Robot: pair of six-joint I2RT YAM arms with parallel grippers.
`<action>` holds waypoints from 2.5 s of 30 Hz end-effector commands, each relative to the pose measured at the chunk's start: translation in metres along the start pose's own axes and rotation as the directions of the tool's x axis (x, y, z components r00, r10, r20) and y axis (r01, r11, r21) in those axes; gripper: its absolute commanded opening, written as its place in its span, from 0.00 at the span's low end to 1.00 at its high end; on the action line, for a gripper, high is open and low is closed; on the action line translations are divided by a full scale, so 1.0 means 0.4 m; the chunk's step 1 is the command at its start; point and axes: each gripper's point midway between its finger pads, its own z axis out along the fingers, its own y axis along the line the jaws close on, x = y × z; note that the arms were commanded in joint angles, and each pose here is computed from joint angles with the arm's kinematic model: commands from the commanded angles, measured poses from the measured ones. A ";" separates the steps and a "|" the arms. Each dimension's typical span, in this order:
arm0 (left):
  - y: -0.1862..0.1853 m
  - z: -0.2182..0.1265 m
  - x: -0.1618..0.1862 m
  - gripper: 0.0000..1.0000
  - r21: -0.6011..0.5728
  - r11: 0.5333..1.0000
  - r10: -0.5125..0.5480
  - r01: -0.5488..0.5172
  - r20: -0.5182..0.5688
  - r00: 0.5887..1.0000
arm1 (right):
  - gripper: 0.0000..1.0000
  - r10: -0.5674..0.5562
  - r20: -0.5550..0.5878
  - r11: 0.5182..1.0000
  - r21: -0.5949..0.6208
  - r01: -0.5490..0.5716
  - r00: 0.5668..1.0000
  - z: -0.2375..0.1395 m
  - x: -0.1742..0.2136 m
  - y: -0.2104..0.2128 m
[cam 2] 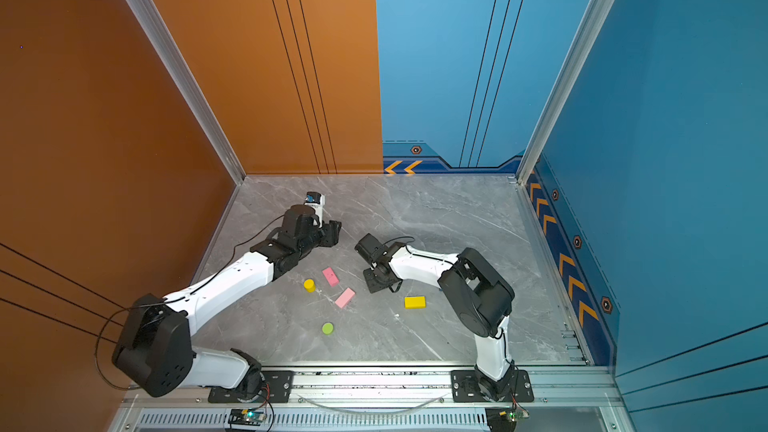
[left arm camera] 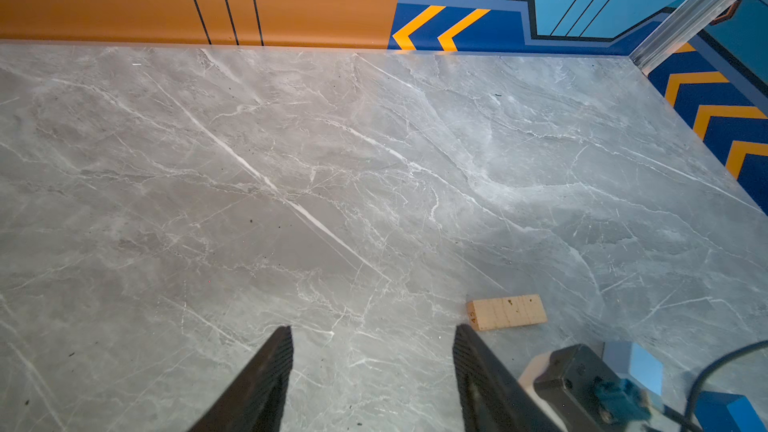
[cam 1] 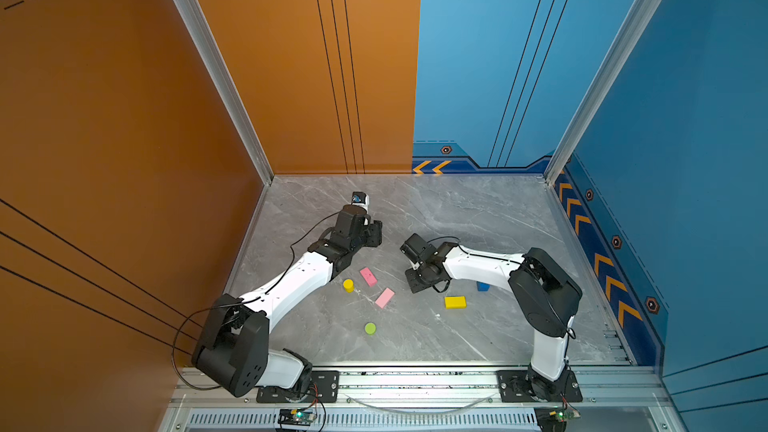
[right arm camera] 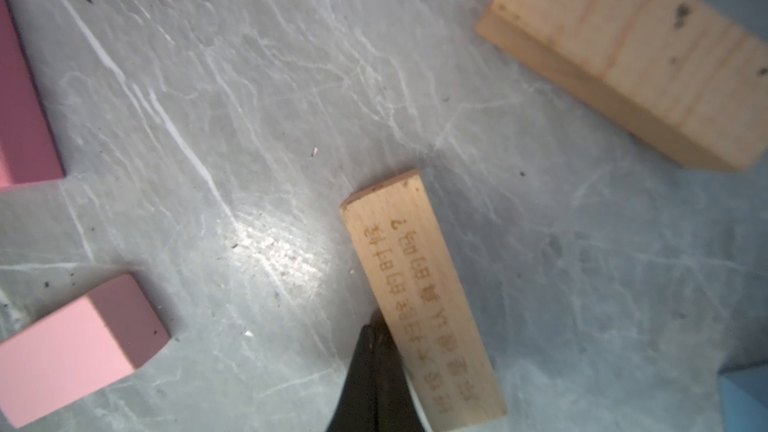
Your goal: Build the wood block tower
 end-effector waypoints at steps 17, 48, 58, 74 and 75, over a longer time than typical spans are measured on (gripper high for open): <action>0.013 0.015 0.024 0.63 -0.005 1.000 -0.014 0.014 -0.029 0.999 | 0.00 -0.018 -0.054 0.997 0.075 0.022 0.998 0.056 -0.011 -0.075; 0.008 0.023 0.025 0.63 0.003 1.000 -0.014 0.014 -0.037 0.999 | 0.00 -0.014 -0.074 0.998 0.059 0.018 0.997 -0.022 0.043 -0.114; 0.009 0.027 0.028 0.63 0.000 1.000 -0.012 0.012 -0.042 0.999 | 0.00 -0.001 -0.066 0.999 0.050 0.004 0.998 0.008 0.013 -0.123; 0.009 0.035 0.033 0.63 0.000 1.000 -0.010 0.010 -0.052 0.999 | 0.00 0.027 -0.048 0.998 0.057 -0.025 0.998 0.036 -0.037 -0.148; 0.009 0.035 0.034 0.63 0.001 1.000 -0.010 0.010 -0.054 0.999 | 0.00 0.025 -0.048 0.998 0.059 -0.023 0.999 0.038 -0.040 -0.150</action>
